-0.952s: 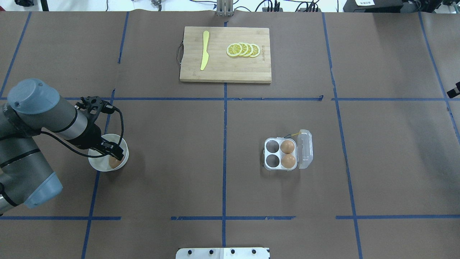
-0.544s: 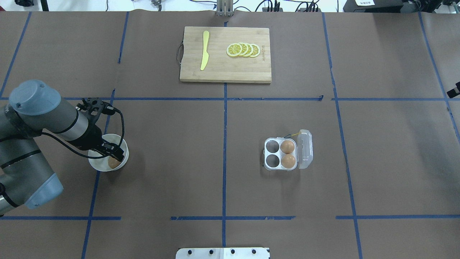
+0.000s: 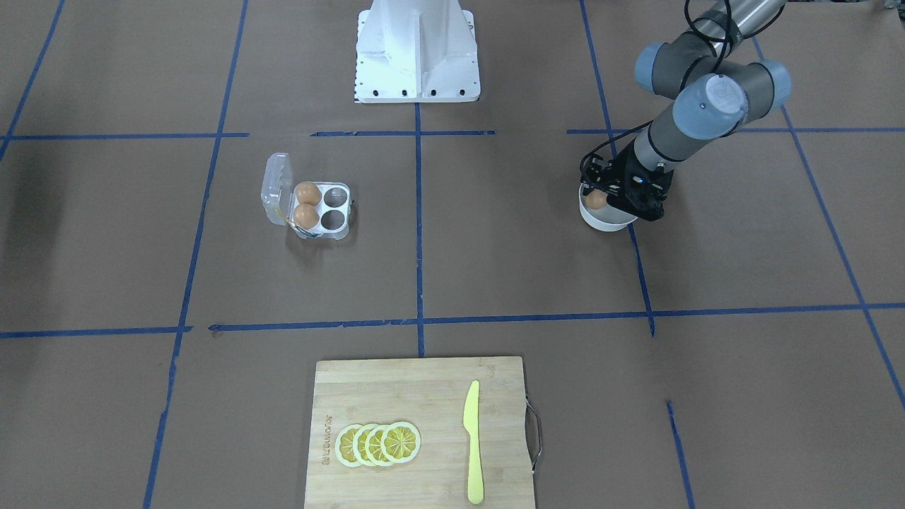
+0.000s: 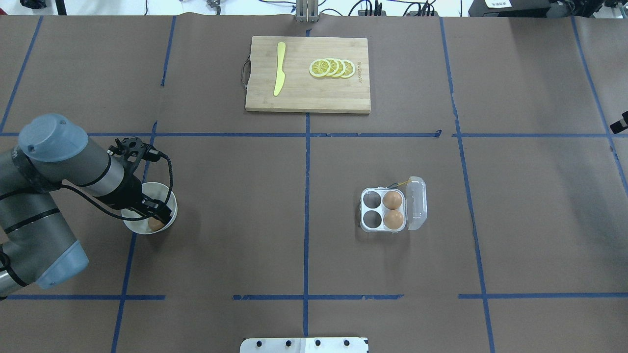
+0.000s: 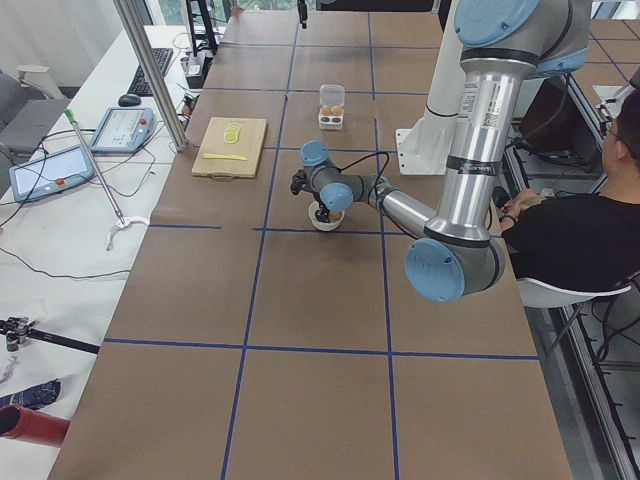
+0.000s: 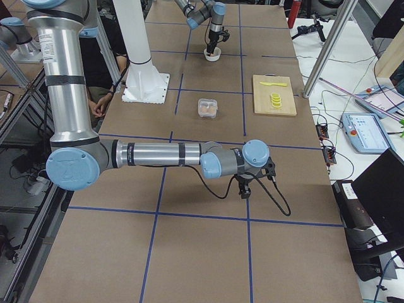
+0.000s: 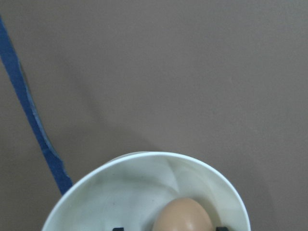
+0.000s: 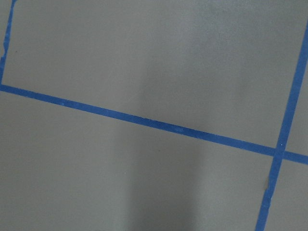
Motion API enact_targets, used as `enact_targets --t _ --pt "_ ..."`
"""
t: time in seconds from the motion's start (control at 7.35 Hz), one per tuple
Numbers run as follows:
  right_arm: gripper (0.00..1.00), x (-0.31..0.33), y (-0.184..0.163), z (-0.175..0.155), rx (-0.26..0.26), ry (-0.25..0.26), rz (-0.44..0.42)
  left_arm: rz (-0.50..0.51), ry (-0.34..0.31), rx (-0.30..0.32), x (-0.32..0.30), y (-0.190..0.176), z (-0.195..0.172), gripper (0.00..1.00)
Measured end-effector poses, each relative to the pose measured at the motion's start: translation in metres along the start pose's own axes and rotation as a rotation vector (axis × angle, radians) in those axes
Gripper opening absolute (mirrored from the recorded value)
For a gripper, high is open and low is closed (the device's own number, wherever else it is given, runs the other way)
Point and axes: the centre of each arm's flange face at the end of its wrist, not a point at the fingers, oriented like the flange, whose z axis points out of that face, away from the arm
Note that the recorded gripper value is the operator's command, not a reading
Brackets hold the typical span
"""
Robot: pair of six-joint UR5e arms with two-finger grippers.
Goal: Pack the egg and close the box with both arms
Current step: 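Lower the left gripper into the bowl and grasp the brown egg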
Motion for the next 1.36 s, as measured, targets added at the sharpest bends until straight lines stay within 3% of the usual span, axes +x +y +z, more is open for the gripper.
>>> enact_targets --t 0.41,0.82,1.36 --pt "1.00 -0.0003 -0.0001 -0.0002 0.000 -0.001 0.000 0.001 -0.020 0.017 -0.0004 -0.0008 0.0013 0.60" --pt "1.00 0.0001 0.0001 0.0001 0.000 -0.001 0.002 0.002 -0.023 0.018 -0.0004 0.0001 0.0015 0.00" --pt "1.00 -0.0003 -0.0001 -0.0002 0.000 -0.001 0.001 0.006 -0.023 0.023 0.0006 0.0028 -0.0016 0.00"
